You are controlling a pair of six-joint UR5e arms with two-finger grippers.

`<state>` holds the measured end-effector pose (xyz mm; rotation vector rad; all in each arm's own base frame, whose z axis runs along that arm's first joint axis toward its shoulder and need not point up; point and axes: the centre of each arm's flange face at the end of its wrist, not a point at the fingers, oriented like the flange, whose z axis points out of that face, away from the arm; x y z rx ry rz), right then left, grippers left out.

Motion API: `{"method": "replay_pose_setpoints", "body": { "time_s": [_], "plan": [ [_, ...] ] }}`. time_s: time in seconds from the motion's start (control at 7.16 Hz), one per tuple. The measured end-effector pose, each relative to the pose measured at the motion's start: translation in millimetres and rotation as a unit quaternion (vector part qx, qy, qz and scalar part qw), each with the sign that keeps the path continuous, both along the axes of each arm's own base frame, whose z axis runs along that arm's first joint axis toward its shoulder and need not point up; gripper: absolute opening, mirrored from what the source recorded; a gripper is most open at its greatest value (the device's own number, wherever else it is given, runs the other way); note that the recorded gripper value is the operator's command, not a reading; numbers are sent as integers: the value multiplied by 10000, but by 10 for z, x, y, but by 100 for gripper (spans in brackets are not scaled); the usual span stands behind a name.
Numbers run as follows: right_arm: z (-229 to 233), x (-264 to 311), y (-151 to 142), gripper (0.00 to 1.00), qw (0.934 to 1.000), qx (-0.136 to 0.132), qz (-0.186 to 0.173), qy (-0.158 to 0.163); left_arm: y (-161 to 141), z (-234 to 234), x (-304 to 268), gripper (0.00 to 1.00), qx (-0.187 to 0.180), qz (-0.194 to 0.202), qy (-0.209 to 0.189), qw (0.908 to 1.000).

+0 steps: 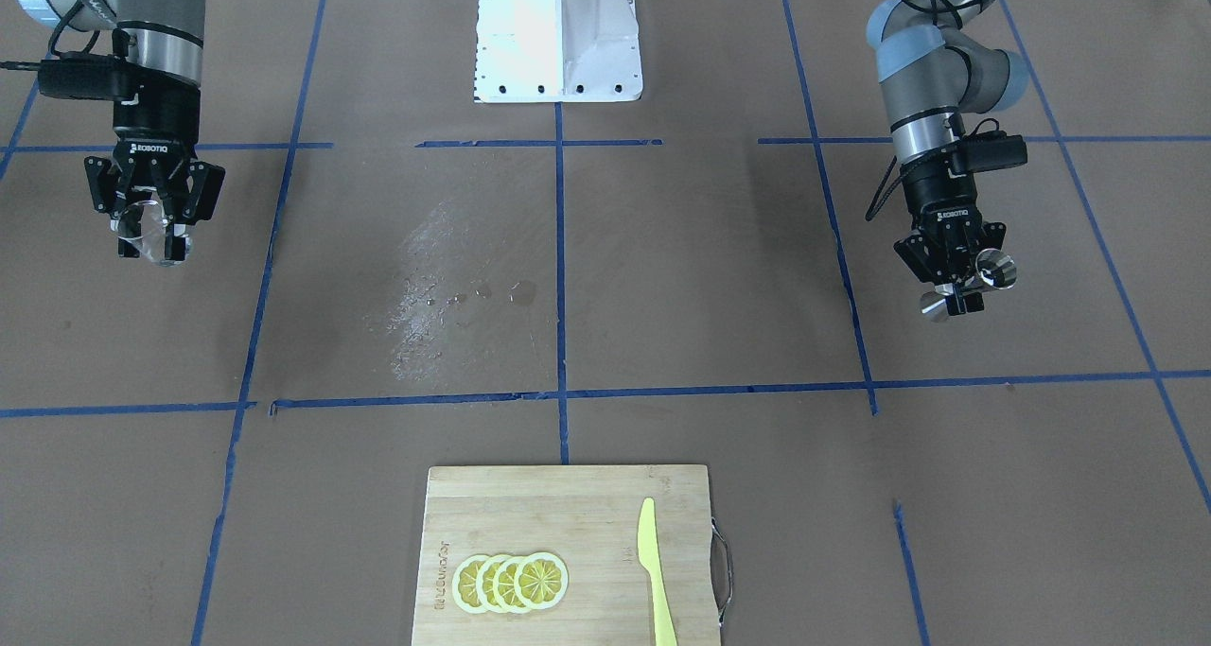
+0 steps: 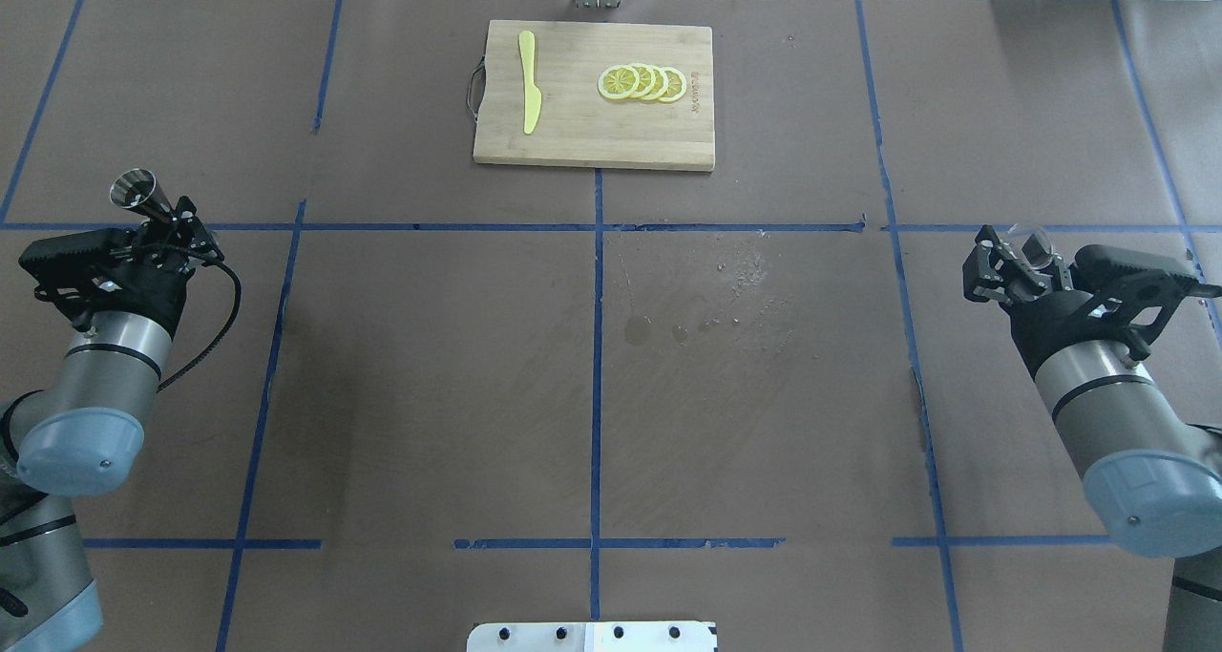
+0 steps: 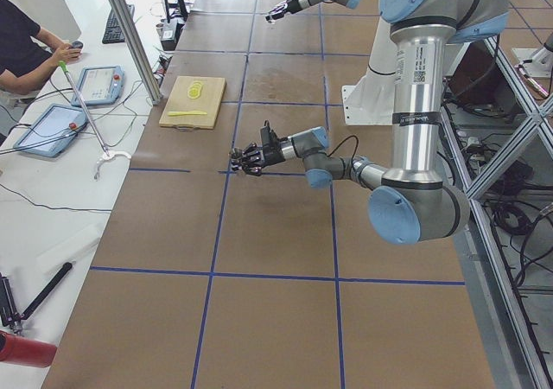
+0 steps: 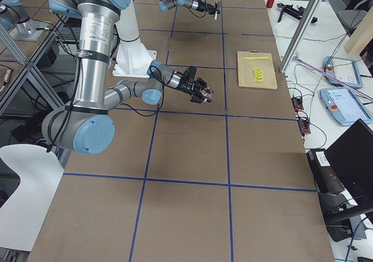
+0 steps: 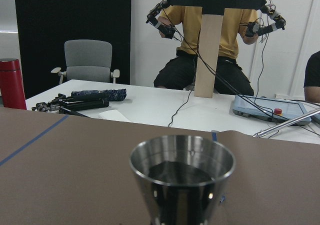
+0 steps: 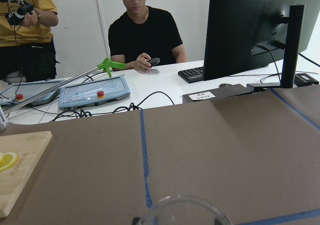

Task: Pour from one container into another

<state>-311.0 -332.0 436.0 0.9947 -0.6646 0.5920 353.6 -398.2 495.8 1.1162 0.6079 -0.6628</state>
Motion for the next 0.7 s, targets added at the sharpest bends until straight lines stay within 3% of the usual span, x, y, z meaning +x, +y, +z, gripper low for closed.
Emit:
{"method": "replay_pose_setpoints", "body": {
  "time_s": [0.7],
  "plan": [
    [182, -126, 205, 0, 9996, 65, -156, 224, 538, 241, 528, 0, 450, -194, -237, 9985]
  ]
}}
